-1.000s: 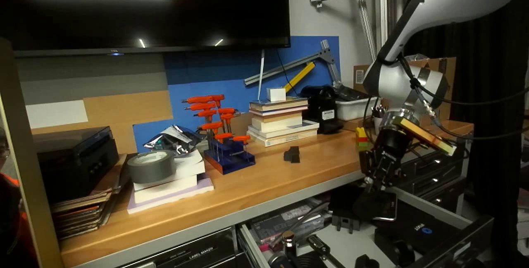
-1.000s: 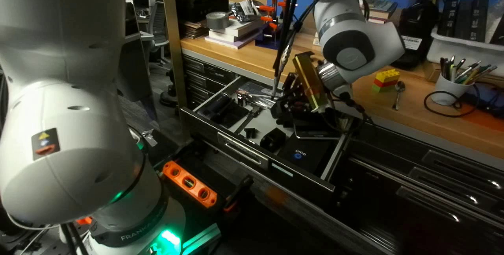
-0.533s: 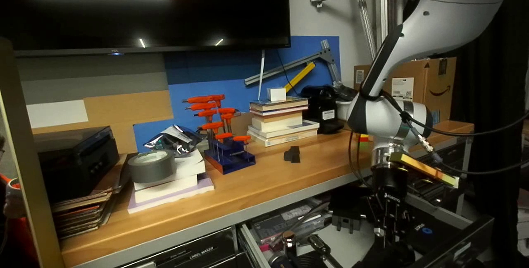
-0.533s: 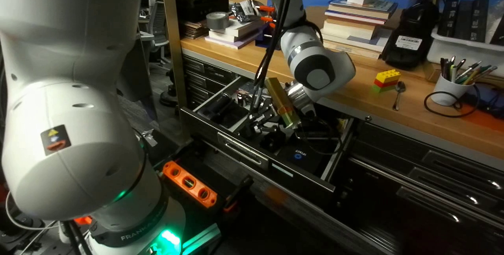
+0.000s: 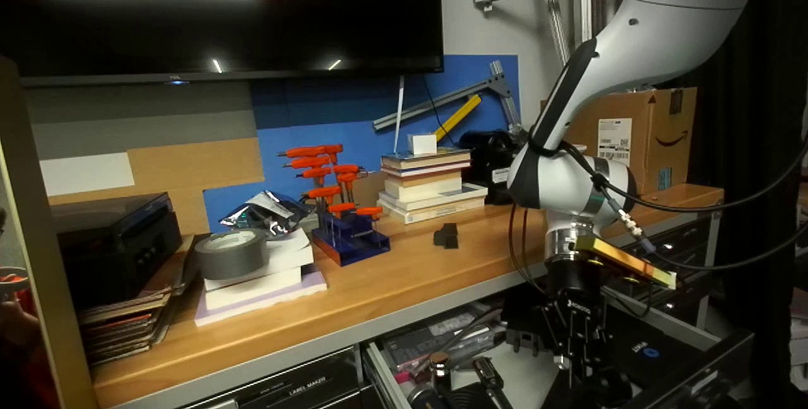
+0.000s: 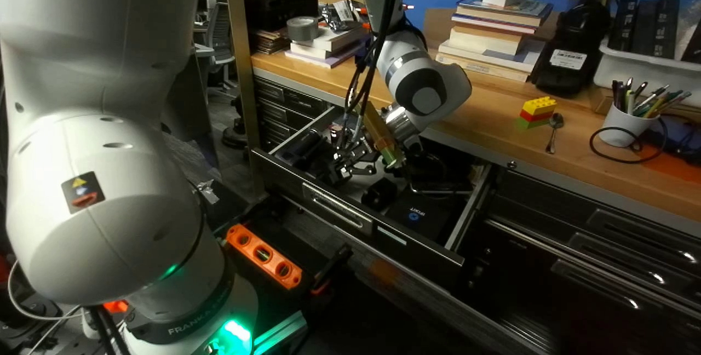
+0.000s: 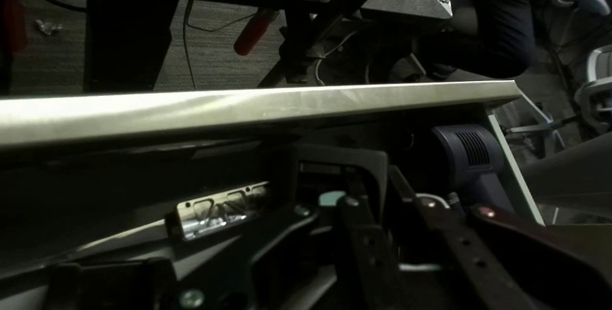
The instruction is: Pick up the black objects from the counter and put them in the open drawer and close it
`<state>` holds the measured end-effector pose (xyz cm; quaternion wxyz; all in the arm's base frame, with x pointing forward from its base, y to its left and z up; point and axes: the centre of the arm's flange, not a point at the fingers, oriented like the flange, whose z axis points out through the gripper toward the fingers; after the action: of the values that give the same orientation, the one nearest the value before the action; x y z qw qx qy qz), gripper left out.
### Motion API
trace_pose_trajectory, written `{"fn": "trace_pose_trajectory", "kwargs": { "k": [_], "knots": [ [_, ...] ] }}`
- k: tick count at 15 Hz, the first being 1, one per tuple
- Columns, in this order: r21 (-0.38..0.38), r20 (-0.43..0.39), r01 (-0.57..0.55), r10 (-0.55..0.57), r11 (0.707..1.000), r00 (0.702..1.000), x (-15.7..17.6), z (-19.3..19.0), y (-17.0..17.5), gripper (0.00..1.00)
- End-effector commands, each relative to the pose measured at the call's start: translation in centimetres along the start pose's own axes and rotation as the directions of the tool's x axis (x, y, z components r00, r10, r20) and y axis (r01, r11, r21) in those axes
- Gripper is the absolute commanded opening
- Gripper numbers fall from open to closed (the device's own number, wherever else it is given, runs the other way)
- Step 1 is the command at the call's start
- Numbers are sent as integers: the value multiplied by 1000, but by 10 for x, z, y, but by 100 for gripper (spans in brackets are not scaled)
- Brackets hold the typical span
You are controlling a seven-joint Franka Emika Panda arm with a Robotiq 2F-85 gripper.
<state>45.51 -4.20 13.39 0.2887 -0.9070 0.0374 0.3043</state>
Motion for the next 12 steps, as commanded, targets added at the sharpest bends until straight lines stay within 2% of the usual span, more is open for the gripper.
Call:
{"fn": "trace_pose_trajectory", "kwargs": {
  "k": [1,3,4,5,12],
  "knots": [
    [-17,3,59,-59,998,998,14,2,-27,17],
    [-32,-9,70,-70,997,998,21,-4,-29,17],
    [-43,-16,70,-71,997,997,24,-5,-31,42],
    [-53,-23,71,-72,996,997,29,-6,-32,43],
    [-77,-76,43,-49,996,996,58,-23,-16,95]
  ]
}}
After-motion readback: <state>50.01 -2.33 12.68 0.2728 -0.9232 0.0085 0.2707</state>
